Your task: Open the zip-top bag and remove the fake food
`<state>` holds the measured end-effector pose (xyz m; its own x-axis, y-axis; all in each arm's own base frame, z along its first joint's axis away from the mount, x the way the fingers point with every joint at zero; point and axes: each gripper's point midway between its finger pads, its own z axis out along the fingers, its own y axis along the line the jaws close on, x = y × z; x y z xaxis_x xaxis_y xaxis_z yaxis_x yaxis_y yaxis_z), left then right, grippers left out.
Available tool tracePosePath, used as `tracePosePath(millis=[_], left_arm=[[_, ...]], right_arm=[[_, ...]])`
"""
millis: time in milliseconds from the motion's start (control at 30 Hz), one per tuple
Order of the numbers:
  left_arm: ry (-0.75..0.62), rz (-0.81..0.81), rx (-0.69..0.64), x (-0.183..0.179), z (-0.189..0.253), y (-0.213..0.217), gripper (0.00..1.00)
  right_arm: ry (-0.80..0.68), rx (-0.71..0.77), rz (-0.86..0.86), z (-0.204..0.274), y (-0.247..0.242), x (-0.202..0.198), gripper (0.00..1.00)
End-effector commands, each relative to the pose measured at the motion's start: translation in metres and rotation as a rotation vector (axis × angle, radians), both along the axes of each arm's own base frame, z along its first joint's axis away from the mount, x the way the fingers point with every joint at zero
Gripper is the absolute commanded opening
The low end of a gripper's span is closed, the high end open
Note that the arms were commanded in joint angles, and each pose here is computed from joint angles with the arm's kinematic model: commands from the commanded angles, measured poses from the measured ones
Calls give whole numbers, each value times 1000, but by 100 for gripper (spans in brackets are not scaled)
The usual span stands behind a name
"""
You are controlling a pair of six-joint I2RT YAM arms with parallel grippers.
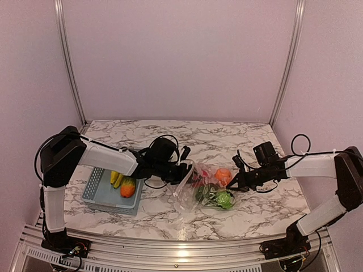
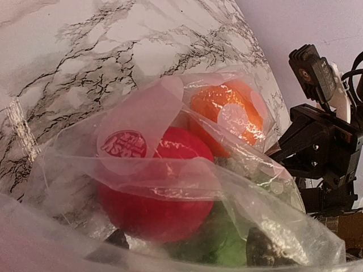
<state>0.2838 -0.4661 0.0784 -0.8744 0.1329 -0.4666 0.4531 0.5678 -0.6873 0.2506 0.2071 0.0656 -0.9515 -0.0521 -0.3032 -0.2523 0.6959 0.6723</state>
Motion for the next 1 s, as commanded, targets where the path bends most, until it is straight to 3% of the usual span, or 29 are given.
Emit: tracePosePath(millis=[0,333,500,667,967], left_arm=[[-62,-55,73,-10,-18,2,71],[-263,-97,124,-17,-17,1,80],[-255,-188,56,-38,-8,-19,87],[-236,-231,-46,-58,12,-18,87],[-184,-298,113,-77,-30,-27,91]], right_arm=[[2,6,15,3,2,4,0],[15,20,35,3,4,1,0],[14,18,40,4,5,1,0],[15,19,38,4,4,-1,0],[37,46,30,0,5,-11,0]])
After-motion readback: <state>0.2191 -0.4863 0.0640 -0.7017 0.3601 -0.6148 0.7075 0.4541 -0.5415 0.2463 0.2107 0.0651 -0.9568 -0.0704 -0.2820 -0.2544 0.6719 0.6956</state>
